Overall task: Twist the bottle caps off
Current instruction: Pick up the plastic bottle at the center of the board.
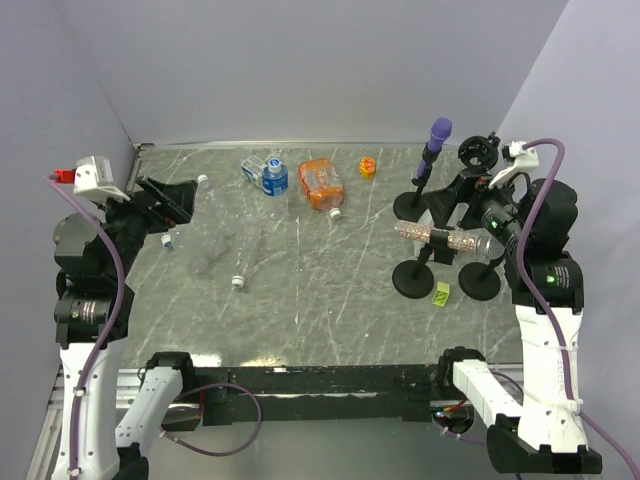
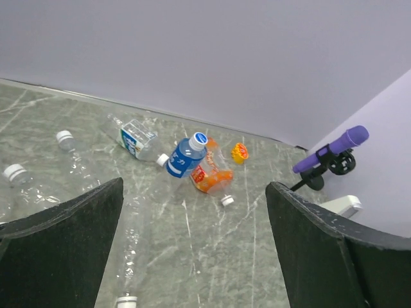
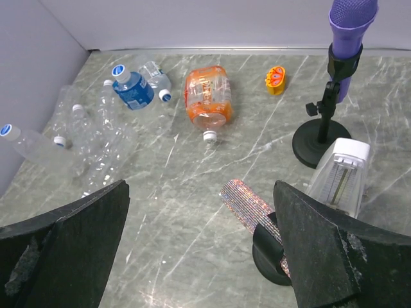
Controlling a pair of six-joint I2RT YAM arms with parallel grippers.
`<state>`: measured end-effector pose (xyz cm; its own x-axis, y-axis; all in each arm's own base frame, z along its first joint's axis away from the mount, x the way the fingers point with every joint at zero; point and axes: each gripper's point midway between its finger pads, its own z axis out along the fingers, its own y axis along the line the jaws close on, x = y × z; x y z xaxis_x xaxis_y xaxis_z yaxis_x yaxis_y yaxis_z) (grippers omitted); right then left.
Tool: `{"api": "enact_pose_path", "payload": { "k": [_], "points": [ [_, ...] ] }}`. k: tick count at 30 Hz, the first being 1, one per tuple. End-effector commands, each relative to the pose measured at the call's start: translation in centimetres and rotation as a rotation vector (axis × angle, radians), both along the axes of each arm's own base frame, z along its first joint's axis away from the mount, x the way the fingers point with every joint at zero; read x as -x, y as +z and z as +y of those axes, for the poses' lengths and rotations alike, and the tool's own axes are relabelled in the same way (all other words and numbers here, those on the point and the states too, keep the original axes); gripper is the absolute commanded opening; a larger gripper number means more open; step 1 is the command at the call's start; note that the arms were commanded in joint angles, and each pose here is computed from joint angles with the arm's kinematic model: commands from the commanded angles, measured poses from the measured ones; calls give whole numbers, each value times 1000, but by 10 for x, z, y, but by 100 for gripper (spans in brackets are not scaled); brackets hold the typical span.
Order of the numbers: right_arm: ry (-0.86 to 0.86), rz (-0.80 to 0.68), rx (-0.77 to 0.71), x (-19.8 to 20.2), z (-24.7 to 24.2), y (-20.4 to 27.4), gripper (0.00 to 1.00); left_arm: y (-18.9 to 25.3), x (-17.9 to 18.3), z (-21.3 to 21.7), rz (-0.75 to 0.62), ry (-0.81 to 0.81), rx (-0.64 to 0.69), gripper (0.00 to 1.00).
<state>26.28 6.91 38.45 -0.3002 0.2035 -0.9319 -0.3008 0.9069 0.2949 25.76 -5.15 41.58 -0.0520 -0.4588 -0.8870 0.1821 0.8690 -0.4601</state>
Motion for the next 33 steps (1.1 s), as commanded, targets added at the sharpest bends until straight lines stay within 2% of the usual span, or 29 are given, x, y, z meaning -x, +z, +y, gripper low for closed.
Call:
{"api": "enact_pose_path", "payload": {
  "k": [1,10,12,17,20,27,33],
  "points": [
    [-14,-41,-40,1,2,18,99,16,8,-9,-16,-51,28,97],
    [65,-64,-12,-2,11,1,99,-5,21,-7,87,-30,57,96],
    [150,-94,34,2,20,-4,99,-11,22,-5,110,-20,56,97],
    [533,-249,172,33,59,-27,99,-34,20,5,202,36,30,97],
    [571,-223,215,29,58,-62,99,-50,24,24,272,130,-33,97],
    [786,-246,163,53,77,-92,99,-63,25,29,323,148,-65,97],
    [868,-259,142,63,82,-113,99,-82,21,29,410,147,-76,97]
  ]
}}
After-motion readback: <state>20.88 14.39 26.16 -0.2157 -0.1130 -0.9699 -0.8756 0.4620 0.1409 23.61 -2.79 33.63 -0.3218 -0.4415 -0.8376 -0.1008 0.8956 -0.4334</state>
